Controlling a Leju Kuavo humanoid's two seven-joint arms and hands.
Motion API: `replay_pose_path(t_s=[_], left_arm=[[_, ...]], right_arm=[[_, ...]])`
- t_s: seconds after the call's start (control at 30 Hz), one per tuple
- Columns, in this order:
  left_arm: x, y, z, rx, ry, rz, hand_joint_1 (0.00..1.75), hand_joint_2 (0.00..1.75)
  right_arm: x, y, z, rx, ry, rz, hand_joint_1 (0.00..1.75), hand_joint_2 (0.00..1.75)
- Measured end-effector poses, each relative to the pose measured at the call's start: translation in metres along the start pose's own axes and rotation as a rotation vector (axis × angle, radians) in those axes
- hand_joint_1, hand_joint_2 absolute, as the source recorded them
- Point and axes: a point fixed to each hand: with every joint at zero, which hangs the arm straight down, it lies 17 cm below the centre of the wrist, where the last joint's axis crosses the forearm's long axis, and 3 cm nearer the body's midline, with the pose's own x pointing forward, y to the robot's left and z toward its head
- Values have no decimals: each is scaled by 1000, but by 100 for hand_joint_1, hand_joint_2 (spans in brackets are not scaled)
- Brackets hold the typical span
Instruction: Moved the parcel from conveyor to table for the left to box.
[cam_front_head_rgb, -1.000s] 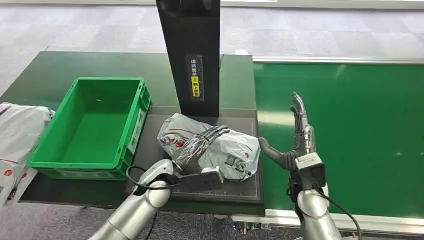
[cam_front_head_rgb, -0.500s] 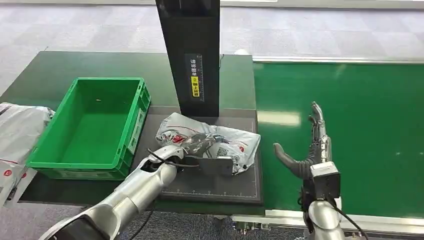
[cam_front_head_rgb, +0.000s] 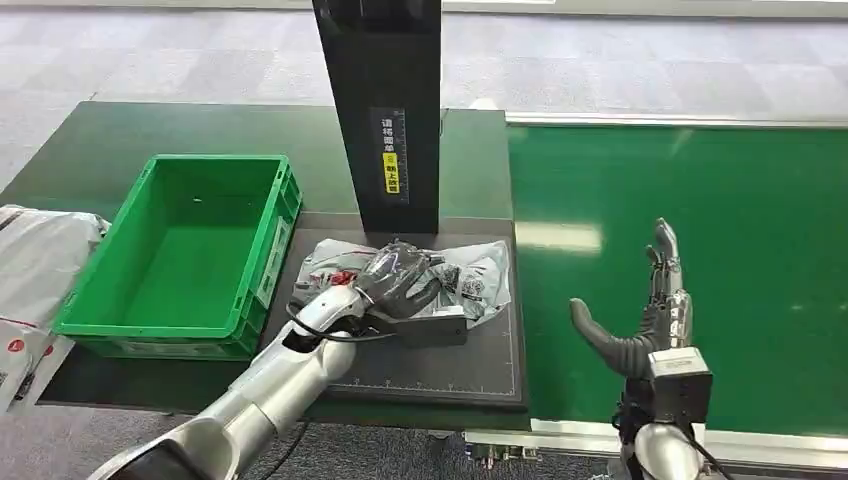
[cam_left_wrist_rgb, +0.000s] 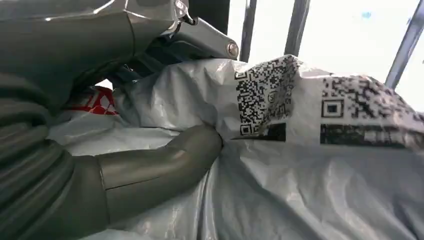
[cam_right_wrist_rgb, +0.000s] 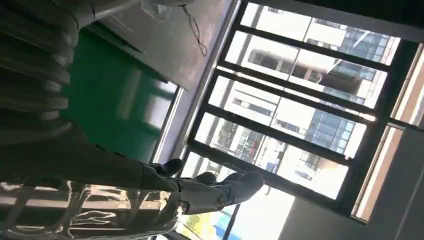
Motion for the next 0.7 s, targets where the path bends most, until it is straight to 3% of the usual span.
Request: replay_pose_path(t_s=[0.27,0.4,0.53,0.7], left_arm=[[60,97,22,450,-205,-274,175,175],[74,128,36,551,-248,-360,175,175],[27,161,44,617,-80,-400,175,175],[-85,193,67,657,304,-397,175,175]], right_arm=[[2,-20,1,-75,7,-30,0,175],[1,-24,1,-93,8,-39,0,175],[0,-26,5,-107,13,-28,0,175],[-3,-27,11,-120,30,-15,0,175]])
